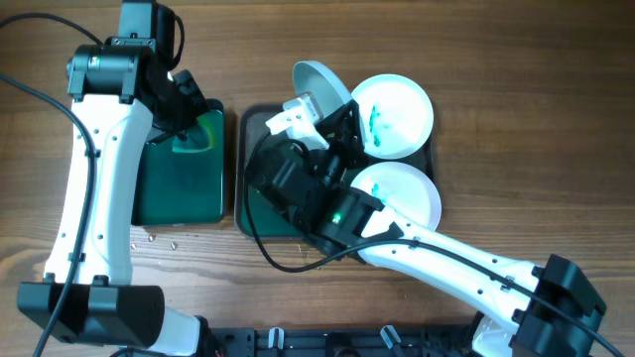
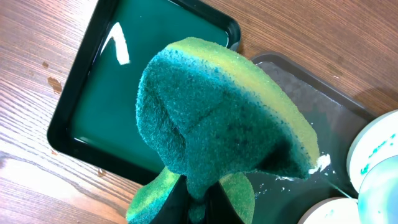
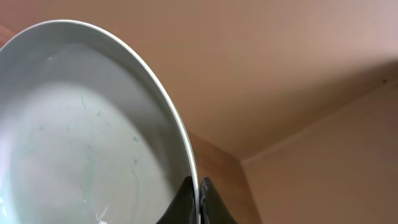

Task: Clean dirty plates on tray and stack at the side
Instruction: 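Lift the scrubbed left plate off the tray with the right gripper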

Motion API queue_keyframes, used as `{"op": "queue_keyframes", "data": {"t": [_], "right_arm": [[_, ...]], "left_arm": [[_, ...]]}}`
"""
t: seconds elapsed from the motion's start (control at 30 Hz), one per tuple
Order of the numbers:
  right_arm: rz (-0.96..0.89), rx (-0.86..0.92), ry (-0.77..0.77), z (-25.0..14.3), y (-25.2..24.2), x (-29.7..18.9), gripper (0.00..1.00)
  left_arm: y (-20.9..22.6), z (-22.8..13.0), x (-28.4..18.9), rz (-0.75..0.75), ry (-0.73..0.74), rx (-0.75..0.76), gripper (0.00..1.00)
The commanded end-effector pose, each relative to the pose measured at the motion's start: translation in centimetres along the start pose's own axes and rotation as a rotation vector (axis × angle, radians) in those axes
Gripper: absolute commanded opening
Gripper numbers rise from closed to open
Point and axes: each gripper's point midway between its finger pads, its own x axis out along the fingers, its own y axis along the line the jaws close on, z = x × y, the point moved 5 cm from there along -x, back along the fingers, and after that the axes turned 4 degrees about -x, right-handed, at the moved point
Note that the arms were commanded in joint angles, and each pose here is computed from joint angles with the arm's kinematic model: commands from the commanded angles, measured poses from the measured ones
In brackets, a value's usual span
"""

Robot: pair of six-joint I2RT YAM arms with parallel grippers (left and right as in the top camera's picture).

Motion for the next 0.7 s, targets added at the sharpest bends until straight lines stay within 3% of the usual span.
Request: {"op": "queue_keyframes", "data": {"t": [0.0, 0.43, 0.57, 0.67], "right_arm": [[0.036, -0.017, -0.020, 0.4, -0.2, -0.3, 0.04], [0.045, -0.005, -0.050, 1.6, -0.4, -0.3, 0.04], [0.234, 0.068, -0.046, 0.3, 2.3, -0.5, 0.04], [0.511, 0.194, 0.061, -1.7, 5.5, -0.5, 0.04]], "left_arm": [[-0.1, 0.2, 0.1, -0.005, -0.001, 0.011, 0.04], [0.0, 0.2, 0.1, -0.004, -0.001, 0.011, 0.04], [0.0, 0.2, 0.1, -0.004, 0.000, 0.012, 0.04], [0.0, 0.1, 0.1, -0.001, 0.003, 0.012, 0.04]]}}
